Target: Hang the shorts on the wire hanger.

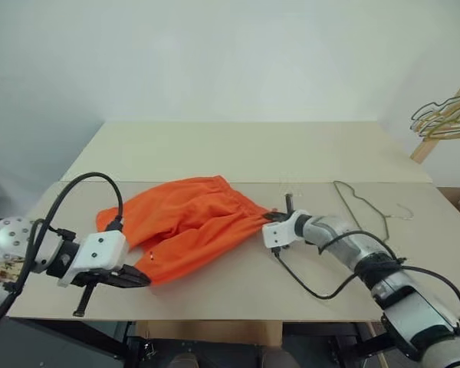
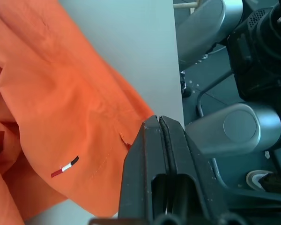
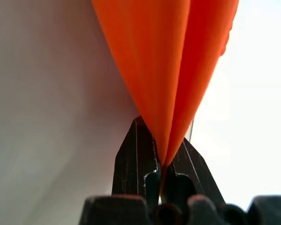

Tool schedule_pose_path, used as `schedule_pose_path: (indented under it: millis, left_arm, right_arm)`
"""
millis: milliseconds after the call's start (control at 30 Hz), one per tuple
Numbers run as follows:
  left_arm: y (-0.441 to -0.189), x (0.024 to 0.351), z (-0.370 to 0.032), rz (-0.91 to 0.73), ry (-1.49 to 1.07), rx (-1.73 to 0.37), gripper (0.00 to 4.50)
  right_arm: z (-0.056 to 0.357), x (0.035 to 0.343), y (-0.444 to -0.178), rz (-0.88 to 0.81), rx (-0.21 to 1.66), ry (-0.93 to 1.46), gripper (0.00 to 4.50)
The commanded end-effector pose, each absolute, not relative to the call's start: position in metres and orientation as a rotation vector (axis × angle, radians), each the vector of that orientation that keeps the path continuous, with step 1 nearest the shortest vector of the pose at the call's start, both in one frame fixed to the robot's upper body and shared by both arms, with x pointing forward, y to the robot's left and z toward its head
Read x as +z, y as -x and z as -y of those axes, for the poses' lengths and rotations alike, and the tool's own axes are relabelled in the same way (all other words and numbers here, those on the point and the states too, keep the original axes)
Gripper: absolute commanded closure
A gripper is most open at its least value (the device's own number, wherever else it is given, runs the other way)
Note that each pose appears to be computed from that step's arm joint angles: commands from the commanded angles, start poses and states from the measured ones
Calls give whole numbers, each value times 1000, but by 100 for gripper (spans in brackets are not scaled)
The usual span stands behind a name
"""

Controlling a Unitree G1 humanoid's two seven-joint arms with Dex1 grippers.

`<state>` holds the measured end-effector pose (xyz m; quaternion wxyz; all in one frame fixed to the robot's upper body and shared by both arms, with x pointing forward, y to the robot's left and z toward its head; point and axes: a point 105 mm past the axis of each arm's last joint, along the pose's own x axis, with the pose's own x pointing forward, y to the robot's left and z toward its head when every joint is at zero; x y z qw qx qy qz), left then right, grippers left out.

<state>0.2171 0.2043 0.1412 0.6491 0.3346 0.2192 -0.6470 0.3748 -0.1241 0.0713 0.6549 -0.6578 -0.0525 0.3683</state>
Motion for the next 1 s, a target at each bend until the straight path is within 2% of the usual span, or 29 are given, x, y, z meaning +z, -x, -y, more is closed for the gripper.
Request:
schedule_pose_path:
  millis: [33, 133, 333, 533, 600, 700, 967, 1000]
  left_arm:
    - [-230, 141, -203, -473, -812, -1459, 450]
    - [-255, 139, -198, -419, -889, -1442, 450]
    - [-275, 143, -195, -381, -930, -1446, 450]
    - [-287, 144, -202, -384, -988, -1421, 450]
    - [-286, 144, -207, -390, -1020, -1426, 450]
    - [-278, 146, -208, -394, -999, -1451, 450]
    - [-256, 144, -192, -376, -861, -1503, 450]
    - [-251, 145, -191, -385, -841, -1526, 432]
  right_arm:
    - [150, 111, -383, 108, 638, 1498, 448]
    - [185, 123, -373, 30, 492, 1534, 448]
    - [214, 129, -340, -77, 386, 1566, 448]
    - [203, 117, -285, -155, 504, 1482, 448]
    - [189, 113, -269, -154, 575, 1421, 448]
    - [169, 111, -259, -124, 639, 1352, 448]
    - [154, 110, -266, -109, 674, 1326, 448]
    - [153, 110, -267, -109, 675, 1324, 450]
